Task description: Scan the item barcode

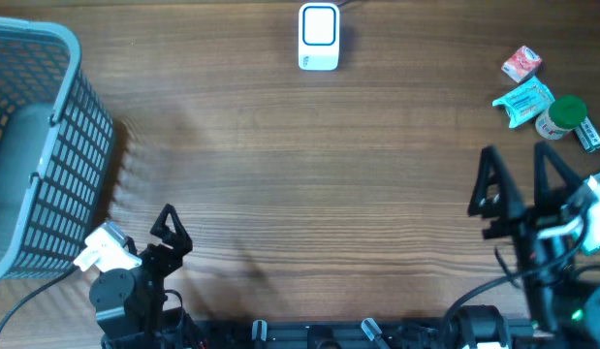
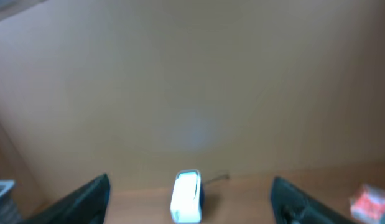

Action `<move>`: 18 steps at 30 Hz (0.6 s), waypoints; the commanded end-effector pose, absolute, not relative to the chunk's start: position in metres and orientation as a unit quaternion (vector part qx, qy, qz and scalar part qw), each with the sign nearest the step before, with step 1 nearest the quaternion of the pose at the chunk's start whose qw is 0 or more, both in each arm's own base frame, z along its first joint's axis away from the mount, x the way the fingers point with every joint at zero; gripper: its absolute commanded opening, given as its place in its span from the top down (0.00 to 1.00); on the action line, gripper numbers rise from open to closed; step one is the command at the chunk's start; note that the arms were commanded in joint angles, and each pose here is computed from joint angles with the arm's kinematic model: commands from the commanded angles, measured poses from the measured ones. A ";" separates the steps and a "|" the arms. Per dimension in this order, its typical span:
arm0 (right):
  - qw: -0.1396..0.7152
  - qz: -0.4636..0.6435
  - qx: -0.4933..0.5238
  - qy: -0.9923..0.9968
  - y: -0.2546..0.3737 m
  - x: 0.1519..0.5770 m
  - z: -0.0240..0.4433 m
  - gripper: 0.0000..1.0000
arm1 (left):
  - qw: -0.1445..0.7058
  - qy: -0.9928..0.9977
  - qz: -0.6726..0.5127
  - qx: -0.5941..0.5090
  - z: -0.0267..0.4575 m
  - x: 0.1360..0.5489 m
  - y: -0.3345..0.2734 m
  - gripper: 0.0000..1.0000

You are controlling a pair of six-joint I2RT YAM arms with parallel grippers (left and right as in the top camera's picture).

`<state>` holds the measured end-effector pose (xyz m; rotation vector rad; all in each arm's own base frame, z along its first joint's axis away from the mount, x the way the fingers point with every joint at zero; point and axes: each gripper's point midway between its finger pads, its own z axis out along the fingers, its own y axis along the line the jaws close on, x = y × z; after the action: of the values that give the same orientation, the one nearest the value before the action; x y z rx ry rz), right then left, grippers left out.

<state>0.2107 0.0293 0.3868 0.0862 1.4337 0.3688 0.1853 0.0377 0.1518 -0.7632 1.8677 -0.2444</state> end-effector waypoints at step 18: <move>0.713 0.114 0.008 0.691 0.028 0.245 0.186 0.00 | 0.530 0.778 -0.101 -0.323 0.153 0.185 0.039 0.00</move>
<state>0.2446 0.0300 0.1937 0.0466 1.5048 0.3058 0.1854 0.0377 0.1520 -0.7627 1.8671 -0.2449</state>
